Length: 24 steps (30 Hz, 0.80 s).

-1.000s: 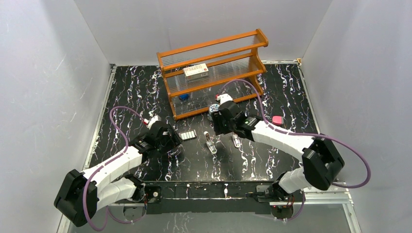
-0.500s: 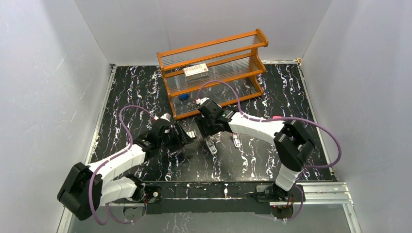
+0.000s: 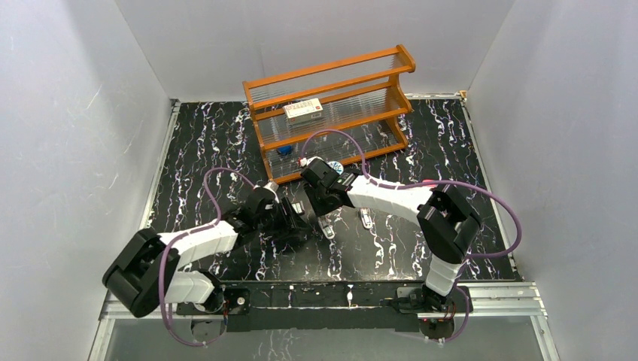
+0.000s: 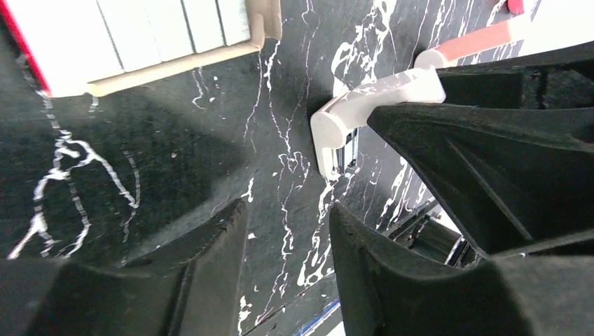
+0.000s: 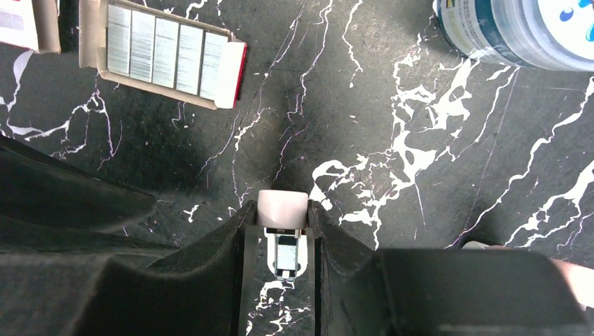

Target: Load the staples into the stapler

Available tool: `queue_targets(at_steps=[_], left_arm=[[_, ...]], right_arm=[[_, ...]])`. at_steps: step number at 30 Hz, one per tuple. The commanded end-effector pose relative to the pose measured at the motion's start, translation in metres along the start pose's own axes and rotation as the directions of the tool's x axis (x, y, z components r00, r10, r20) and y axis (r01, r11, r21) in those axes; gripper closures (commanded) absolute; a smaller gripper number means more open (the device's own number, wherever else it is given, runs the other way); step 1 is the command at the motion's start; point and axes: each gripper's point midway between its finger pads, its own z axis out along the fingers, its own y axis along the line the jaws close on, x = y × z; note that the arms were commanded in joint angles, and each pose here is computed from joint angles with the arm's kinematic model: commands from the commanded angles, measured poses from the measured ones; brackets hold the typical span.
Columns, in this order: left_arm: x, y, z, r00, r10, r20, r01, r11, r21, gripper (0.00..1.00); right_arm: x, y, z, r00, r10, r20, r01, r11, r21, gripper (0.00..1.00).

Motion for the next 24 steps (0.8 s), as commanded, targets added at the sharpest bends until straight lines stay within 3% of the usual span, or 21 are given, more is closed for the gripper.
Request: queue_targets(at_steps=[1, 6, 16, 21, 24], left_arm=[[0.012, -0.015, 0.012, 0.999, 0.018, -0.042, -0.015, 0.997, 0.072, 0.61], [0.013, -0.021, 0.034, 0.998, 0.045, -0.034, -0.045, 0.999, 0.019, 0.73], [0.036, -0.015, 0.058, 0.994, 0.025, -0.106, -0.023, 1.000, 0.019, 0.77], [0.039, 0.002, 0.064, 0.993, 0.010, -0.116, -0.019, 0.997, -0.079, 0.94], [0.040, 0.007, 0.066, 0.993, 0.004, -0.119, -0.017, 0.994, -0.107, 0.97]], right_arm=[[-0.018, 0.002, -0.015, 0.993, 0.097, 0.064, -0.099, 0.995, 0.019, 0.64], [-0.012, 0.002, -0.013, 0.988, 0.145, 0.051, -0.146, 0.989, 0.028, 0.64], [-0.007, 0.003, -0.015, 0.978, 0.204, 0.048, -0.206, 0.978, 0.019, 0.66], [-0.005, 0.003, -0.016, 0.977, 0.209, 0.047, -0.210, 0.978, 0.012, 0.66], [-0.003, 0.005, -0.015, 0.977, 0.211, 0.041, -0.212, 0.977, 0.006, 0.66]])
